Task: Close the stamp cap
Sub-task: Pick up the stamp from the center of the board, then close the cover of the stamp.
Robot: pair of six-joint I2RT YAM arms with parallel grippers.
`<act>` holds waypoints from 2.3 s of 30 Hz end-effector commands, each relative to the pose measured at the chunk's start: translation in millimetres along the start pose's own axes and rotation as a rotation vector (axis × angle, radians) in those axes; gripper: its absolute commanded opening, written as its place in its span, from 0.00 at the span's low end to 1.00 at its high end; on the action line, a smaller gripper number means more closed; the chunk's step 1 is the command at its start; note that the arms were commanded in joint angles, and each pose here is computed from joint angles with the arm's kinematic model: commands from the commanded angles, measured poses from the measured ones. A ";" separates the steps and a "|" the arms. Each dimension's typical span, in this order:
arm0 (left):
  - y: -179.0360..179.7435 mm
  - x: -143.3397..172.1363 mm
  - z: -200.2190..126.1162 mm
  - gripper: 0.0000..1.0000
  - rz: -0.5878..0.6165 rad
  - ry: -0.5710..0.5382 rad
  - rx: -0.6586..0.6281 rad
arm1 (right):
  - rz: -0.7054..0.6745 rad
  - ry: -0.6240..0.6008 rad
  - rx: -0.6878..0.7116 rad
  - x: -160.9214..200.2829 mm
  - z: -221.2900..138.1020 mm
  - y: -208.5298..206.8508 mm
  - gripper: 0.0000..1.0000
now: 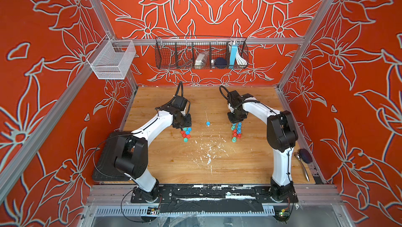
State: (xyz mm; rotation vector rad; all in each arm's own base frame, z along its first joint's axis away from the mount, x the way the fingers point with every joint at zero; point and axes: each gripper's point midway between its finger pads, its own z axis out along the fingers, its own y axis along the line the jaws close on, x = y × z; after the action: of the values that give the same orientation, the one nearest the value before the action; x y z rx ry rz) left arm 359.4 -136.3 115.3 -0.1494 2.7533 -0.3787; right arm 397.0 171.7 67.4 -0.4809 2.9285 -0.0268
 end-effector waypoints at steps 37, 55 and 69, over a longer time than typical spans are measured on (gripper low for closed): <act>46.8 -7.7 -40.8 0.48 -0.104 -0.076 0.028 | -0.297 0.051 -0.023 -41.2 -4.3 152.6 0.10; 51.3 -6.9 -39.1 0.48 -0.116 -0.075 0.024 | -0.279 0.040 -0.027 -49.9 12.2 154.7 0.08; 54.1 -7.7 -36.1 0.48 -0.124 -0.069 0.024 | -0.262 0.046 -0.031 -53.2 18.8 147.3 0.07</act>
State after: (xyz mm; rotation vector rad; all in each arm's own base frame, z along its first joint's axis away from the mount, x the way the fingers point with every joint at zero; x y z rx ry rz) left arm 351.7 -75.1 133.2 -0.3392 2.6852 -0.4184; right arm 399.4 331.1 57.4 -0.8934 2.8807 -0.0104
